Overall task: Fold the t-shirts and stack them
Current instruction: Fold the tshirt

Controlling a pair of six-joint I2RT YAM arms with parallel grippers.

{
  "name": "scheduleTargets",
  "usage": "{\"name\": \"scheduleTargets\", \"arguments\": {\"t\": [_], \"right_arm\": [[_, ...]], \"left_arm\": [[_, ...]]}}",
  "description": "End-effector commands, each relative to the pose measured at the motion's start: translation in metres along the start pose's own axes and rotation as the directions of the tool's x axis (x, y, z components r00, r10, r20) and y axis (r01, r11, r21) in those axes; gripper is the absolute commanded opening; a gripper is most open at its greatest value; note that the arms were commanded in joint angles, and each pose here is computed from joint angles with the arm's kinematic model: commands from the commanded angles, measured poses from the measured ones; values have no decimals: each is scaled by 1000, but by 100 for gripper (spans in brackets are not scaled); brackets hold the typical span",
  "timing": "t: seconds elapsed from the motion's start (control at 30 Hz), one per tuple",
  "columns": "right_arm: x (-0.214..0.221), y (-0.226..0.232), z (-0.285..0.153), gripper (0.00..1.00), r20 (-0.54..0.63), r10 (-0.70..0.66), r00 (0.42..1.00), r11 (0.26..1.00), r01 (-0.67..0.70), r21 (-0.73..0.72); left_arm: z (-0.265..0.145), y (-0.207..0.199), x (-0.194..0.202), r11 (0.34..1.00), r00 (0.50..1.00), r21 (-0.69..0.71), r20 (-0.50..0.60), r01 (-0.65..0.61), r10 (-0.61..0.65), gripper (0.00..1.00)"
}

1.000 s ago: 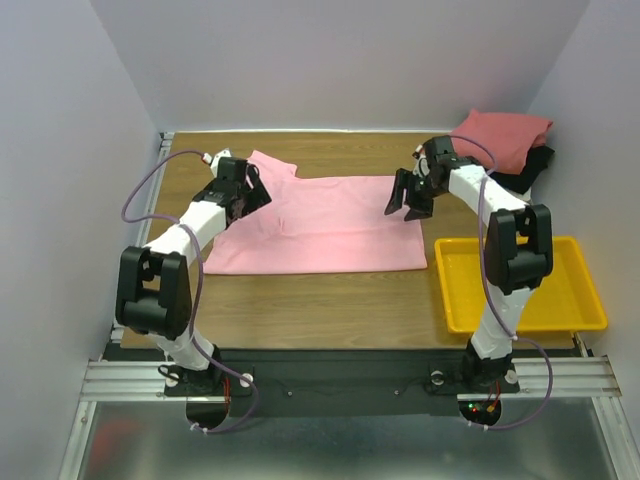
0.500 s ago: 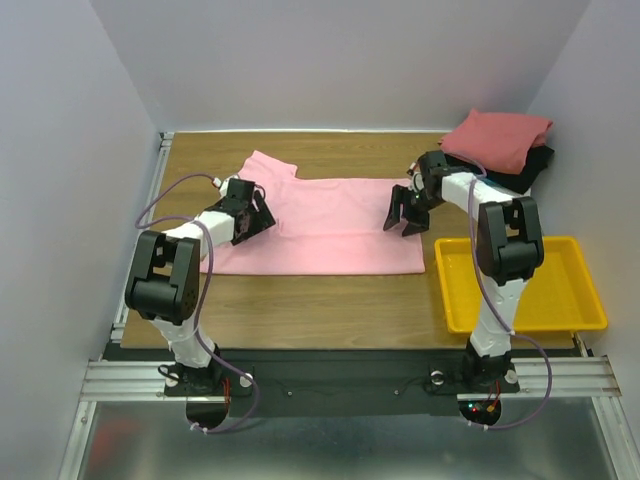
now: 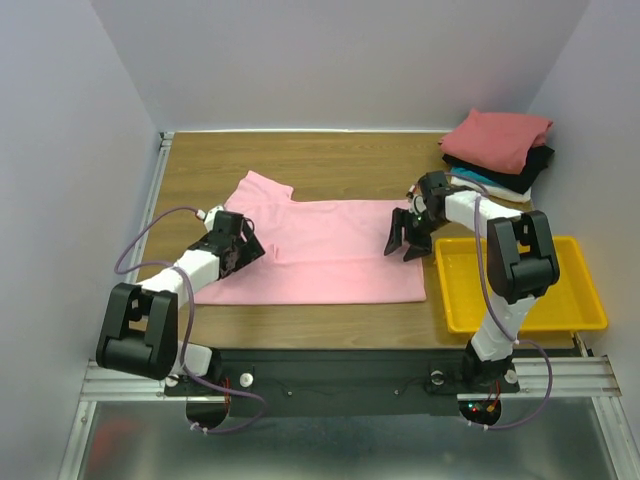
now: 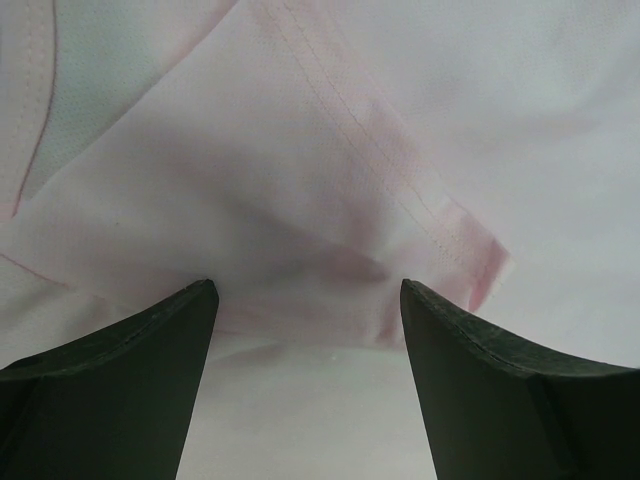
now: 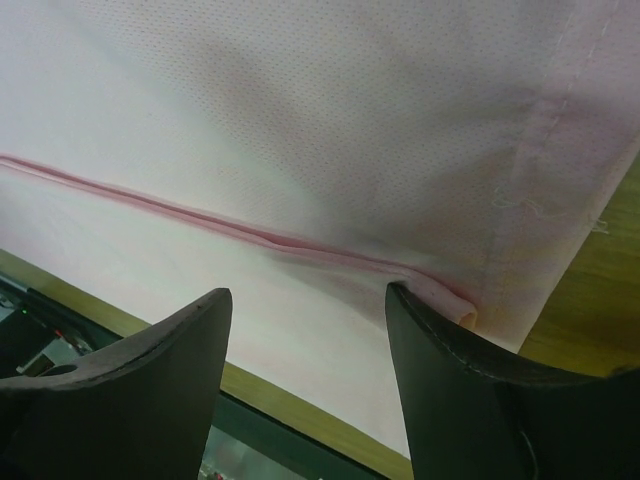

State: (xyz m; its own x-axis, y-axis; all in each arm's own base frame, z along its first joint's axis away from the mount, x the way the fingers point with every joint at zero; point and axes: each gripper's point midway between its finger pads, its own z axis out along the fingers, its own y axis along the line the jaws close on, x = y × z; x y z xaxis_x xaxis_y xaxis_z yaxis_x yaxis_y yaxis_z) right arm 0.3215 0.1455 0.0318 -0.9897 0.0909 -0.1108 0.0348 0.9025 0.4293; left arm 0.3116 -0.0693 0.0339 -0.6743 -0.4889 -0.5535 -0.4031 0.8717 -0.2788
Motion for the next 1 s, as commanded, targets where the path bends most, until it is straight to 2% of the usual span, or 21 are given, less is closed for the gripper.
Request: {"name": "scheduleTargets", "arguments": {"t": [0.0,0.13,0.17,0.2,0.37,0.57,0.6,0.8,0.97], "right_arm": [[31,-10,2,69,-95,21,995,999,-16,50],[3,12,-30,70,-3,-8,1000,1000,8,28],[-5,17,-36,70,22,-13,1000,1000,12,26],[-28,26,-51,70,89,-26,996,999,23,35],[-96,34,-85,70,251,-39,967,998,24,62],[-168,16,-92,70,366,-44,930,991,-7,136],[-174,6,-82,69,361,-45,932,985,-20,173],[-198,-25,-61,66,368,-32,929,964,-68,256],[-204,-44,-45,62,356,-25,934,949,-91,303]], "left_arm": [[-13,13,4,999,1000,-47,-1,10,-10,86],[-33,-4,-30,1000,998,-22,66,1,0,87],[-43,-17,-51,1000,994,1,106,6,-6,88],[-47,-17,-58,1000,993,-17,114,-5,7,90],[-72,-56,-123,999,973,34,231,-27,19,92],[-57,-88,-163,994,965,34,245,-104,92,92],[-42,-89,-161,993,970,21,217,-117,109,92],[-14,-116,-185,987,972,44,185,-153,142,91],[-5,-132,-197,983,972,73,179,-170,154,91]]}}
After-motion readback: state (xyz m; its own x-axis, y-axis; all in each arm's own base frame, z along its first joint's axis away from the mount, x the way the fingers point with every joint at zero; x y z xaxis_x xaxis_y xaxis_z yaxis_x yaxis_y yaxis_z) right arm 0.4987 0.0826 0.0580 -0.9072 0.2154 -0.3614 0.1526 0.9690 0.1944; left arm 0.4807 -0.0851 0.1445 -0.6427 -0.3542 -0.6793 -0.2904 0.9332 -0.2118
